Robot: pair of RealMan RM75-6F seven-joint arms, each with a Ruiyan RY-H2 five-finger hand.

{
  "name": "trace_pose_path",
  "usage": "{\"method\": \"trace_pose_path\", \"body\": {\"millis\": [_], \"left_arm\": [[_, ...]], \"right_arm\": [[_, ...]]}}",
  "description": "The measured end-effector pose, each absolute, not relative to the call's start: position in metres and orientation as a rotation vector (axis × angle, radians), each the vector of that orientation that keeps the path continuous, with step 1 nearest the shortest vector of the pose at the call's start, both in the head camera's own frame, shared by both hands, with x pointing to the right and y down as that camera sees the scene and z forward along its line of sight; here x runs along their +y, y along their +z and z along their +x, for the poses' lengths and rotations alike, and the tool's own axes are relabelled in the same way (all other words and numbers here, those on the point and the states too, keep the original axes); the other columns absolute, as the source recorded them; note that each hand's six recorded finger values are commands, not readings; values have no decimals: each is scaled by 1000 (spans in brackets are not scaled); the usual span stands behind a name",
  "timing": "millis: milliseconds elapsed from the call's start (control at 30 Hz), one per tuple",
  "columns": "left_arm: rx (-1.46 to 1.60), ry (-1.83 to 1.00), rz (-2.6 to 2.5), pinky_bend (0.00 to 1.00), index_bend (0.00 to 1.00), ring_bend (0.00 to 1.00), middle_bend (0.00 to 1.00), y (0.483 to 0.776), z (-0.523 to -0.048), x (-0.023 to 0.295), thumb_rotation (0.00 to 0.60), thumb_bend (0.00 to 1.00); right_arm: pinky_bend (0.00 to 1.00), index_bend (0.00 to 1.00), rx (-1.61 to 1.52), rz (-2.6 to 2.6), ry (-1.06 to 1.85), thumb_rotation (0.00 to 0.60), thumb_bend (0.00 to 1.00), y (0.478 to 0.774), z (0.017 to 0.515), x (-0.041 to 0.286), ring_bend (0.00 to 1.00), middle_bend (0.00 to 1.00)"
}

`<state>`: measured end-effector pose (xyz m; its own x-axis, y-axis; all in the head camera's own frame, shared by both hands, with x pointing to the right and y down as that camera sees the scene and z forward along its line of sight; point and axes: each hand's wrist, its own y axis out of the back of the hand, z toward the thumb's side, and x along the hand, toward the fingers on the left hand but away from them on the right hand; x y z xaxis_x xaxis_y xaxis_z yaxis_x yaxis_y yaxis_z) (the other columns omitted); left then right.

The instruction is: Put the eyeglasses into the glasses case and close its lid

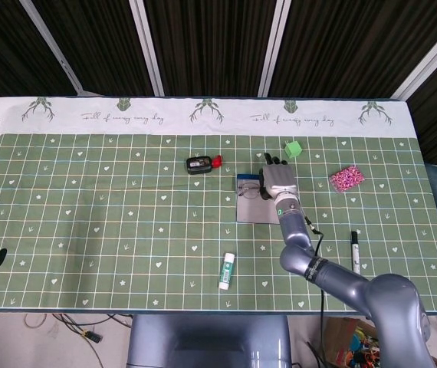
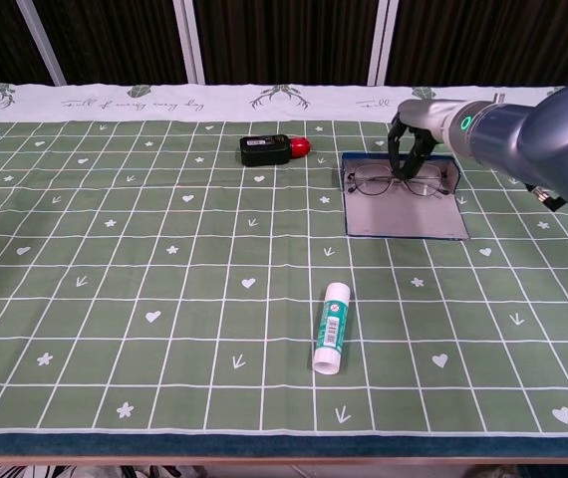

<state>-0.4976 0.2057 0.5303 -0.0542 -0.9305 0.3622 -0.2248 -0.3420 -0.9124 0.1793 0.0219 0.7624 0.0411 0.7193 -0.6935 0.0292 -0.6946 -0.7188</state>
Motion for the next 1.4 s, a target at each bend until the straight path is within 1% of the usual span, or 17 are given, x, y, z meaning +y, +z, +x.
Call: {"method": "trace_pose_path", "body": {"millis": [67,300,533,700,867,1033,1167,1200,1267,1300,1333,1400], "left_arm": [[1248,-1442,-1597,0,153,0,0,530,-498,206,600,271],[1248,-1442,-1597,0,153,0,0,530,-497,206,600,271],[1249,-1444,-1595,0,153,0,0,530,-498,206,600,272],[1252,-1447,-1592,0,153,0,0,530,-498,206,600,272],[1253,-1447,-1590,0,153,0,0,530,-498,206,600,271],[1255,-1445,-1590,0,153,0,0,530,-497,207,600,272],[1253,-1448,-1589,0,152,0,0,530,-497,207,600,271],[1253,-1448,-1589,0,152,0,0,530,-497,207,600,271],[1255,-1448,-1586,0,153,0,0,530,-497,207,600,271],[1255,-1449,-1586,0,153,0,0,530,-497,207,600,271],[1256,-1450,-1585,0,153,0,0,530,-497,207,600,272],[1254,-1451,-1586,0,153,0,0,530,-497,207,600,272]], "right_arm": [[161,471,-744,-1800,1704,600,475,762,180,23,85,38],[161,346,-700,-1814,1715,600,443,761,180,28,78,38],[161,311,-702,-1817,1712,600,431,756,180,29,78,38],[161,223,-722,-1826,1676,600,404,748,177,31,78,38],[161,188,-731,-1838,1613,600,399,734,173,39,80,45],[161,164,-731,-1849,1550,600,399,717,175,55,98,86],[161,162,-718,-1850,1520,600,399,706,180,68,174,162],[170,162,-713,-1850,1511,600,399,702,181,72,204,187],[237,159,-702,-1853,1501,600,399,698,182,79,264,231],[308,158,-689,-1857,1497,600,399,697,182,85,310,271],[358,158,-676,-1859,1498,600,400,696,183,89,343,302],[481,158,-646,-1853,1505,600,400,696,186,95,443,413]]}}
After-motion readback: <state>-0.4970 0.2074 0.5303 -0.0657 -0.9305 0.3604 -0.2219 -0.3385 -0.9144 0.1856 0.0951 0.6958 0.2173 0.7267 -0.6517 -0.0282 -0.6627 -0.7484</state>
